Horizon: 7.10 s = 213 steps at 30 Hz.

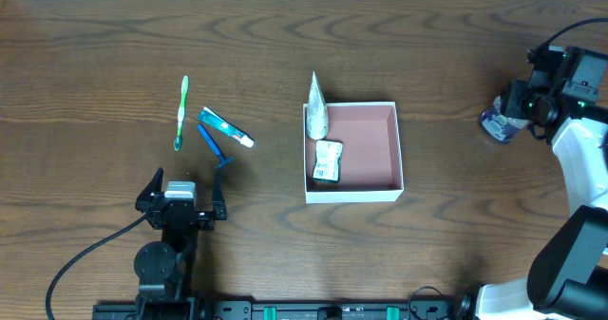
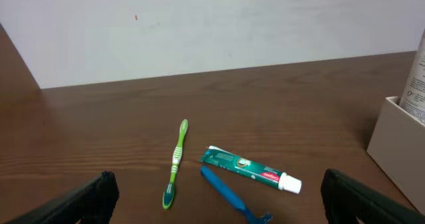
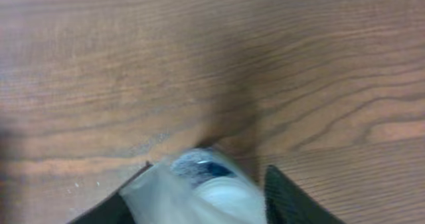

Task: Pack container
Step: 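Move the right gripper to the blue soap pump bottle and grasp it, then carry the soap bottle into the box beside the conditioner tube, then lower the soap bottle into the box and open the right gripper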

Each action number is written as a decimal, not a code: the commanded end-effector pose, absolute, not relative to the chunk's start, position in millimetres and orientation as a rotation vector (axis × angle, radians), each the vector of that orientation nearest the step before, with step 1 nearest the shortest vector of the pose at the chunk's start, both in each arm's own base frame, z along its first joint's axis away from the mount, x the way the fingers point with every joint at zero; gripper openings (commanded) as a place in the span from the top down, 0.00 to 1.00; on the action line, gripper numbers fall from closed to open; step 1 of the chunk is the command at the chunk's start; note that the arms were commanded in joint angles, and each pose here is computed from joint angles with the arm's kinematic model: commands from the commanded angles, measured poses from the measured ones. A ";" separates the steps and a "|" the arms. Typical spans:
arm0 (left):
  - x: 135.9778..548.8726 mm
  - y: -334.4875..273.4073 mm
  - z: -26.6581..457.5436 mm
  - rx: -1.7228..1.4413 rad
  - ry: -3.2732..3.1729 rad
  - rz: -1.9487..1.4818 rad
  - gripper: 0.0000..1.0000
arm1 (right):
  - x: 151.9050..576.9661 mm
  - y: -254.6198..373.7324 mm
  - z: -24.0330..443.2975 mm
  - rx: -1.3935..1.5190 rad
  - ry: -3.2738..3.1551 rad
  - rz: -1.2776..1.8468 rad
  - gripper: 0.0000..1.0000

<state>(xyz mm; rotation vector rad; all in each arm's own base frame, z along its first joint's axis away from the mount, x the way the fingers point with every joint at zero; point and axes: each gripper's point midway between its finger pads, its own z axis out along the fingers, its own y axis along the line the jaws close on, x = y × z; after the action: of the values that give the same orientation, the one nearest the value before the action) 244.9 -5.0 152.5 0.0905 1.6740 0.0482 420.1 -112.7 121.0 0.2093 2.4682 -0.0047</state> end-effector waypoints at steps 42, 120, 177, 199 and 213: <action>244.1 -4.4 137.2 0.086 1.722 0.043 0.02 | 392.1 125.5 271.5 0.155 2.148 0.515 0.81; 244.1 -4.4 137.2 0.086 1.722 0.043 0.02 | 317.0 146.5 143.2 0.371 2.595 0.246 0.79; 244.1 -4.4 137.2 0.086 1.722 0.043 0.02 | 369.7 145.4 82.6 0.268 2.346 0.267 0.66; 244.1 -4.4 137.2 0.086 1.722 0.043 0.02 | 342.2 179.7 69.0 0.181 2.495 0.495 0.63; 244.1 -4.4 137.2 0.086 1.722 0.043 0.02 | 338.4 194.3 72.2 0.136 2.492 0.555 0.60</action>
<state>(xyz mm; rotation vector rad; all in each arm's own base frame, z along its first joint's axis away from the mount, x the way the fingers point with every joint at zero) 244.9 -5.1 152.5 0.0908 1.6740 0.0478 339.6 188.9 72.5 0.1430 2.4908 0.5322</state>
